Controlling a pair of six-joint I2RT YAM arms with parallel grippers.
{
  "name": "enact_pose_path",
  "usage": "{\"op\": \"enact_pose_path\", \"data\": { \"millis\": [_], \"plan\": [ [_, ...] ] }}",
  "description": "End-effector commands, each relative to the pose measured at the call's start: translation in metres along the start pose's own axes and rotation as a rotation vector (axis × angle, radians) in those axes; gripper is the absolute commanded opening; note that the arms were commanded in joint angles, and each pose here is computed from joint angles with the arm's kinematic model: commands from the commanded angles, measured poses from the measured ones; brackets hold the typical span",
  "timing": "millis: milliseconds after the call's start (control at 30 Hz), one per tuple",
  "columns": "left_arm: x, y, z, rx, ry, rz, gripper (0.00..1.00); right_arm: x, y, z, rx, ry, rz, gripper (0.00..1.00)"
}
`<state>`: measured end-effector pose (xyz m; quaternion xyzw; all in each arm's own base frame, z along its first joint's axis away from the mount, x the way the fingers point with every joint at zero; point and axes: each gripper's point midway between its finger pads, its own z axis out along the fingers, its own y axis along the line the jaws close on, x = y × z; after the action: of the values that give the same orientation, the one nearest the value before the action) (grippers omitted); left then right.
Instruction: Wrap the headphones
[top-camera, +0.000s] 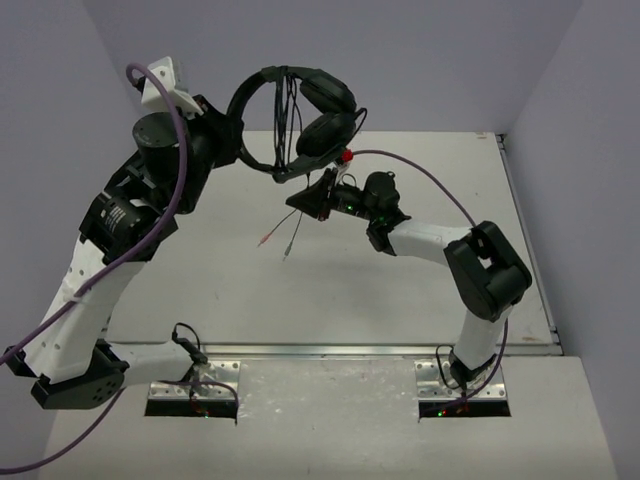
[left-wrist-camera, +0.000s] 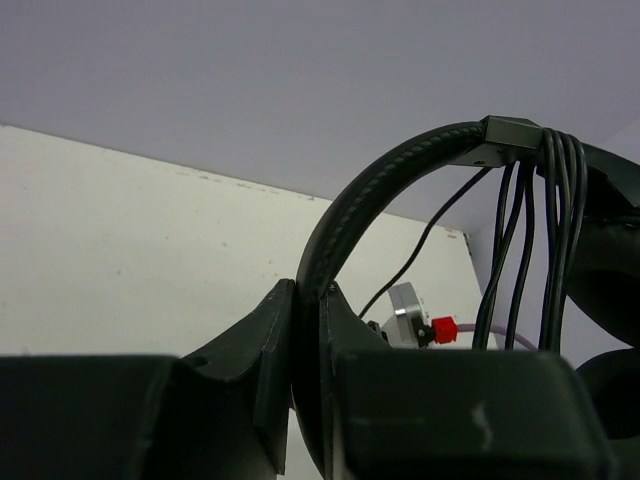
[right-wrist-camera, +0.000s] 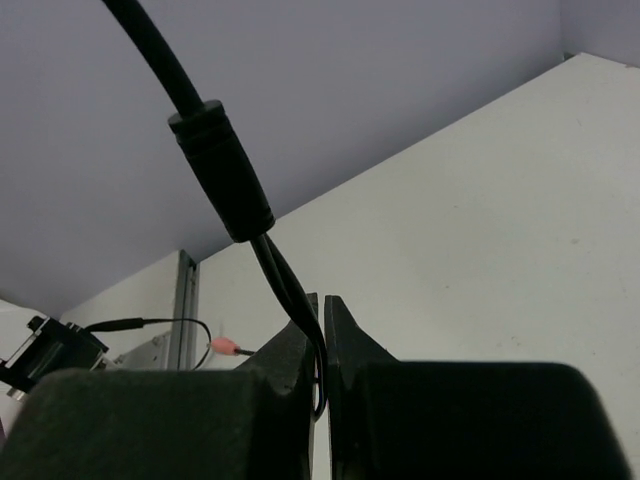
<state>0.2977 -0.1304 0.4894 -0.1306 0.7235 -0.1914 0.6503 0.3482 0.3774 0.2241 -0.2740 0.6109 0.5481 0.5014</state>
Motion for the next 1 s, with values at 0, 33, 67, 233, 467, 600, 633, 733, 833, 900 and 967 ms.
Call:
{"op": "enact_pose_path", "data": {
  "millis": [0,33,67,233,467,600,633,733,833,900,967],
  "plan": [
    [-0.053,-0.001,-0.011,-0.032,-0.165,-0.144,0.0,-0.011,0.009,-0.003,-0.037,-0.07,-0.012,0.02],
    [-0.057,0.005,-0.009,-0.075,-0.189,-0.15,0.0,-0.008,0.01,-0.004,-0.04,-0.073,-0.002,0.01],
    [-0.059,0.01,-0.008,-0.105,-0.202,-0.155,0.0,-0.001,0.013,-0.005,-0.046,-0.063,0.013,0.01],
    [-0.057,0.036,0.014,-0.312,-0.268,-0.114,0.0,0.02,0.045,-0.006,-0.042,-0.034,-0.002,0.01],
    [-0.016,0.079,0.07,-0.544,-0.232,-0.048,0.0,0.062,0.085,-0.023,0.121,0.146,-0.141,0.01],
    [0.011,0.097,0.087,-0.641,-0.227,0.014,0.0,0.066,0.122,-0.026,0.094,0.242,-0.222,0.01],
    [0.015,0.101,0.091,-0.664,-0.231,0.031,0.0,0.058,0.136,-0.021,0.085,0.24,-0.256,0.01],
    [0.047,0.12,0.099,-0.733,-0.208,0.084,0.0,0.042,0.152,-0.027,0.101,0.276,-0.338,0.01],
    [0.079,0.135,0.098,-0.715,-0.188,0.087,0.0,0.019,0.156,-0.034,0.114,0.27,-0.417,0.01],
    [0.101,0.135,0.096,-0.625,-0.165,0.076,0.0,0.012,0.152,-0.04,0.132,0.302,-0.498,0.01],
    [0.126,0.138,0.09,-0.546,-0.113,0.114,0.0,-0.003,0.143,-0.041,0.169,0.328,-0.614,0.01]
  ]
}}
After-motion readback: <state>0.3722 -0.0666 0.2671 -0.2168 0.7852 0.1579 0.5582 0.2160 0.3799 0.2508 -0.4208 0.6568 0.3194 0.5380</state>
